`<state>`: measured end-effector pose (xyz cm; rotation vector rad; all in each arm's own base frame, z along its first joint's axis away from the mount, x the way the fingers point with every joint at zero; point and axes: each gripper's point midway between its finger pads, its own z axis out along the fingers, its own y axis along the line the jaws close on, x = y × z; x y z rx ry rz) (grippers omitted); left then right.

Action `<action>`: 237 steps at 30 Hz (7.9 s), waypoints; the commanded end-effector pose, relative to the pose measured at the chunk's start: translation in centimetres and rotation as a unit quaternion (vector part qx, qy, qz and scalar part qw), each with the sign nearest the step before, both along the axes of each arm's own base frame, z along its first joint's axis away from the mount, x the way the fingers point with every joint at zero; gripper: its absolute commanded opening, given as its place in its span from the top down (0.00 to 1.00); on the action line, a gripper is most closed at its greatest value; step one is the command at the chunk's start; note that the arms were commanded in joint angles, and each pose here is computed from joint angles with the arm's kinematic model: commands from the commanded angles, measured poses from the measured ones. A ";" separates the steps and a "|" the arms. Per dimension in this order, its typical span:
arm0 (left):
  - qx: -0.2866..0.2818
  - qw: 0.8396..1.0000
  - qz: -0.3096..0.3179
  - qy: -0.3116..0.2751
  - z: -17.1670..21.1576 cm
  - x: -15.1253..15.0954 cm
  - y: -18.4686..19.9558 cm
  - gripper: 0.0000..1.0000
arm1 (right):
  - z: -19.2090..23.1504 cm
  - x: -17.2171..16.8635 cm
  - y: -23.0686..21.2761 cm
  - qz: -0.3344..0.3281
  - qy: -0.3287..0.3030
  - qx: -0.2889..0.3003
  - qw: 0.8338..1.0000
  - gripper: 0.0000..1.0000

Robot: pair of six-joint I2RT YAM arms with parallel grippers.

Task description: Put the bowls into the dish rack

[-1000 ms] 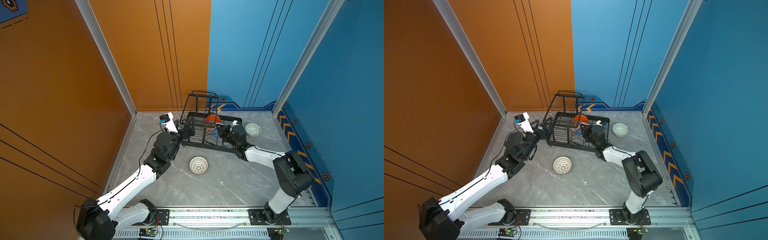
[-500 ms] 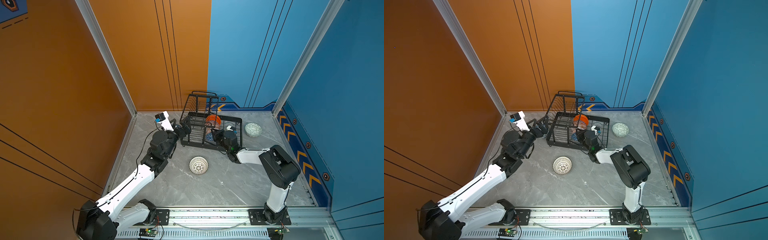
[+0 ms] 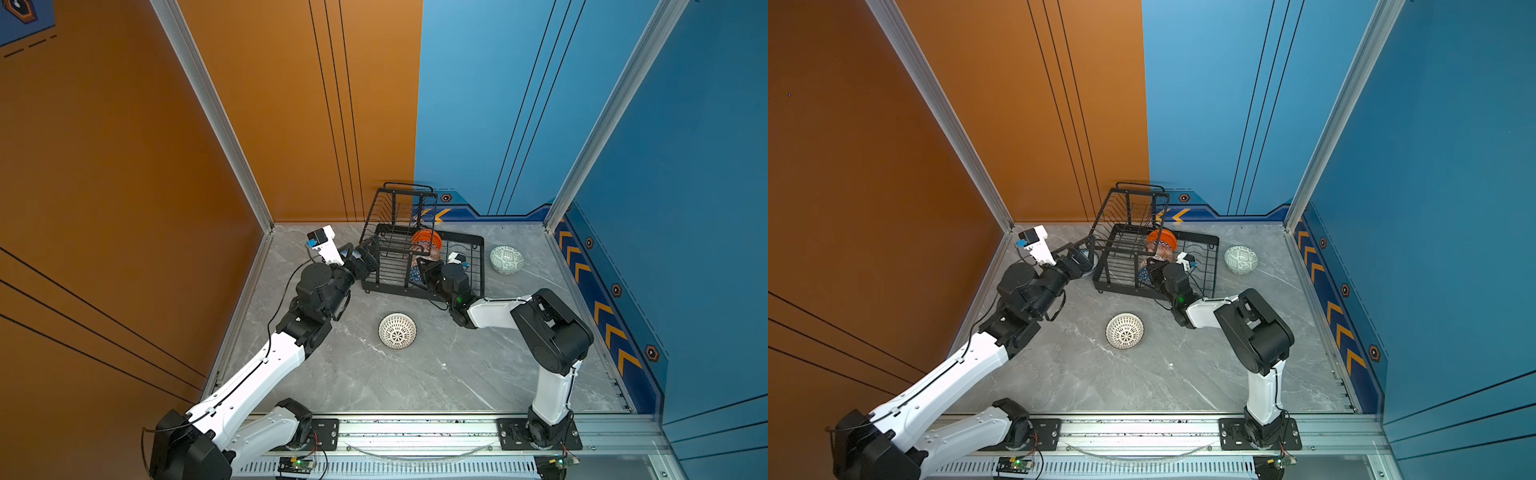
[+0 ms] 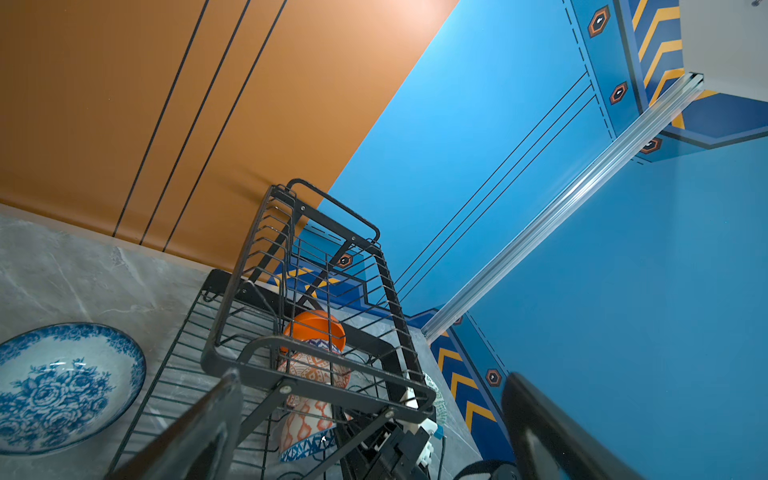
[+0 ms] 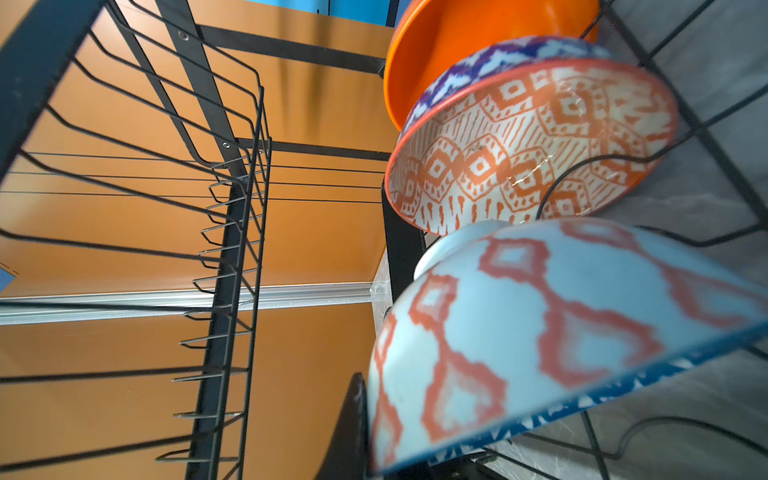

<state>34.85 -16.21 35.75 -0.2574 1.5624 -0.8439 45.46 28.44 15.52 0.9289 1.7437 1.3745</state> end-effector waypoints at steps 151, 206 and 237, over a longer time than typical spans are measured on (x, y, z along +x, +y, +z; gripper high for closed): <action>-0.022 0.996 -0.041 0.077 -2.5 2.1 1.7 0.02 | -1.9 1.4 0.4 -0.036 -0.027 -0.061 0.997 1.00; -0.039 0.995 -0.040 0.088 -3.3 2.1 2.0 0.02 | 0.6 -1.2 -1.4 -0.052 -0.025 -0.077 0.995 0.63; -0.039 0.993 -0.046 0.097 -3.2 1.8 1.5 0.02 | 3.5 -5.1 -16.9 -0.068 0.029 -0.224 0.972 0.00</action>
